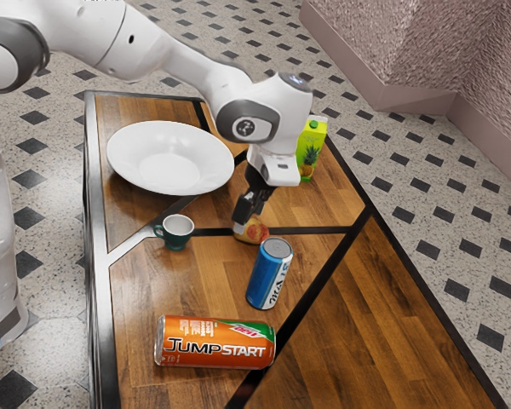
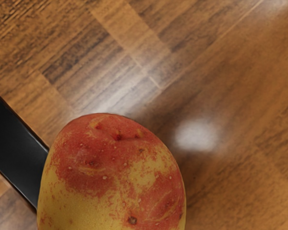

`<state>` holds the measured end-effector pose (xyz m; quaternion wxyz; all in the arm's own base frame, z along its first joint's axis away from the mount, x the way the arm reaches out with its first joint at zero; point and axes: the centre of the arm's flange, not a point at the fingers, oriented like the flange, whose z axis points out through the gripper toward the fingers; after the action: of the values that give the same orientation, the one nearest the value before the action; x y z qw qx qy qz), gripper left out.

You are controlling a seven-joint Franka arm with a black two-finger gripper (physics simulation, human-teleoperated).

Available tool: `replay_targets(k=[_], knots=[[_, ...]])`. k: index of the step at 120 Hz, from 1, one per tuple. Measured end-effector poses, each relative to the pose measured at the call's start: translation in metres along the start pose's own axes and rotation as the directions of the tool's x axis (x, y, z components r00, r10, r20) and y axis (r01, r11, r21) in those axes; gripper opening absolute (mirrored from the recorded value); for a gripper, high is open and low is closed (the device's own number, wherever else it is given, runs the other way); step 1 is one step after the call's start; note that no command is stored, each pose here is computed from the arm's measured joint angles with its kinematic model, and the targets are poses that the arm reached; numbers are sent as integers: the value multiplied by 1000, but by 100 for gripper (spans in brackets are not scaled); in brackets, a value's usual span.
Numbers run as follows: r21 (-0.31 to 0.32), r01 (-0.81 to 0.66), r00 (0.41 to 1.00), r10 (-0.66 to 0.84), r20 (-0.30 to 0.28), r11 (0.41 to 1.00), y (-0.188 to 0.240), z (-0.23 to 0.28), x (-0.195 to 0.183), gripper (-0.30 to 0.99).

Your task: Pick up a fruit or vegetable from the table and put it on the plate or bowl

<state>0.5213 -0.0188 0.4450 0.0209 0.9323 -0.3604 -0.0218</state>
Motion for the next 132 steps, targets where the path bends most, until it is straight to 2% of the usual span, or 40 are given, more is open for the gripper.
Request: replay_targets(k=[84,93,115,132], knots=[[-2,2,1000,-2,-6,1000,-2,24,6,69],[-8,1,1000,-1,-2,1000,-3,30,8,64],[-5,-3,1000,3,-3,1000,-4,32,9,40],[-2,-1,1000,1,-3,1000,-7,34,9,35]])
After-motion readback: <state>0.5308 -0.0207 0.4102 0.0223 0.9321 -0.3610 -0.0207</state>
